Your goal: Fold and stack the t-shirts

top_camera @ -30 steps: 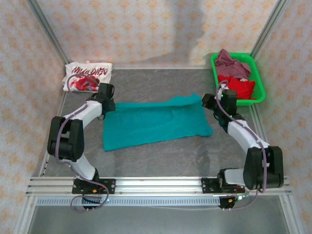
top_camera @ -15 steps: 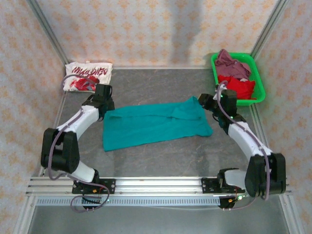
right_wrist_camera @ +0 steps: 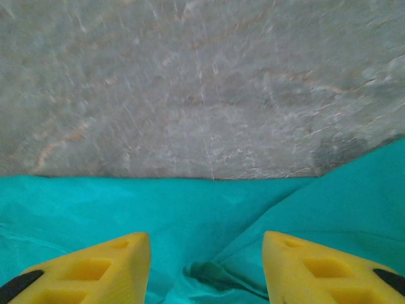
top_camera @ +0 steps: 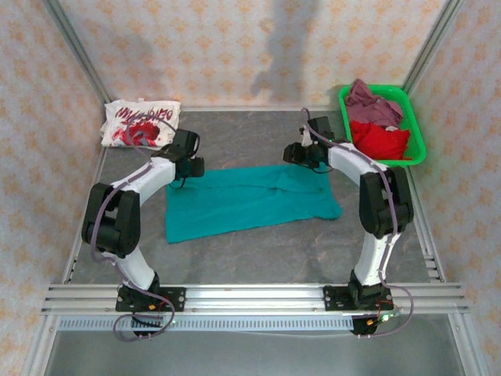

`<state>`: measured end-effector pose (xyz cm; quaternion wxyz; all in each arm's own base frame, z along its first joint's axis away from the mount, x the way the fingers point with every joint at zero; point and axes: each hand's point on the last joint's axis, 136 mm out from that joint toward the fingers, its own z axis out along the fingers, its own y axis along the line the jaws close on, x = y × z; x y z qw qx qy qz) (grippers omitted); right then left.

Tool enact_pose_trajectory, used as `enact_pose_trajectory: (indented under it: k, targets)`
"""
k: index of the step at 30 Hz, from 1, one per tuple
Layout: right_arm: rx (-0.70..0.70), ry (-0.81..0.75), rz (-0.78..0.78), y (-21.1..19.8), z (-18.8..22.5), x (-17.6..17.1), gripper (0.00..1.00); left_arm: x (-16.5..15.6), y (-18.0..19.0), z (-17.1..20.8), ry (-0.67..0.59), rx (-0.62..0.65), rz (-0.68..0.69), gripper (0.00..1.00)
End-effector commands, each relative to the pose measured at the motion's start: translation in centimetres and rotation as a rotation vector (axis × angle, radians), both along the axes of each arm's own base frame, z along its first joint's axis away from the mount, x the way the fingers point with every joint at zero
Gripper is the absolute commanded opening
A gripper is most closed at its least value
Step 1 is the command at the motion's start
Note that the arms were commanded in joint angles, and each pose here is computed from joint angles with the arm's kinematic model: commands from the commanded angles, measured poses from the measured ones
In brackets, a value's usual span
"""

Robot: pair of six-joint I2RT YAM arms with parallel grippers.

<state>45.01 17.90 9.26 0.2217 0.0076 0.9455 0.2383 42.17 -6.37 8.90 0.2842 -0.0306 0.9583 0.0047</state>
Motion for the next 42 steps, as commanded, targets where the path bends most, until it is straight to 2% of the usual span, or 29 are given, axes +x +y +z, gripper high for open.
enact_pose_trajectory:
  k: [1, 5, 9, 14, 19, 25, 28, 35, 38, 42]
  targets:
    - [-0.062, 0.071, 0.096, 0.8, -1.1, -1.5, 0.51, -2.1, -1.3, 0.5, 0.022, -0.055, -0.014, 0.47]
    - [-0.086, 0.093, 0.139, 1.6, -2.5, -1.8, 0.51, -3.6, -2.1, 0.2, 0.027, -0.087, -0.015, 0.48]
    - [-0.104, 0.098, 0.174, 2.4, -3.4, -1.9, 0.48, -4.6, -1.6, 0.0, 0.039, -0.071, -0.006, 0.48]
    - [-0.114, 0.104, 0.178, 2.5, -3.8, -1.6, 0.33, -4.8, -1.3, 0.1, 0.037, -0.055, 0.002, 0.48]
    - [-0.112, 0.103, 0.18, 2.8, -3.2, -1.7, 0.12, -4.6, -1.2, -0.2, 0.037, -0.054, 0.012, 0.48]
    - [-0.113, 0.086, 0.157, 2.9, -1.2, -3.1, 0.0, -4.8, -0.8, -0.5, 0.045, -0.033, 0.025, 0.48]
    - [-0.135, 0.092, 0.156, 3.5, -1.1, -4.4, 0.0, -4.8, -0.6, -0.7, 0.044, -0.028, 0.03, 0.48]
    - [-0.288, 0.064, 0.148, 3.4, -1.5, -7.8, 0.0, -4.9, -0.2, -2.0, 0.071, 0.007, 0.037, 0.48]
    - [-0.367, 0.075, 0.153, 2.7, -1.9, -9.7, 0.06, -4.9, -0.1, -2.5, 0.087, 0.018, 0.036, 0.48]
    - [-0.371, 0.128, 0.148, 1.8, -2.8, -12.4, 0.09, -4.9, 0.0, -2.9, 0.094, 0.025, 0.037, 0.48]
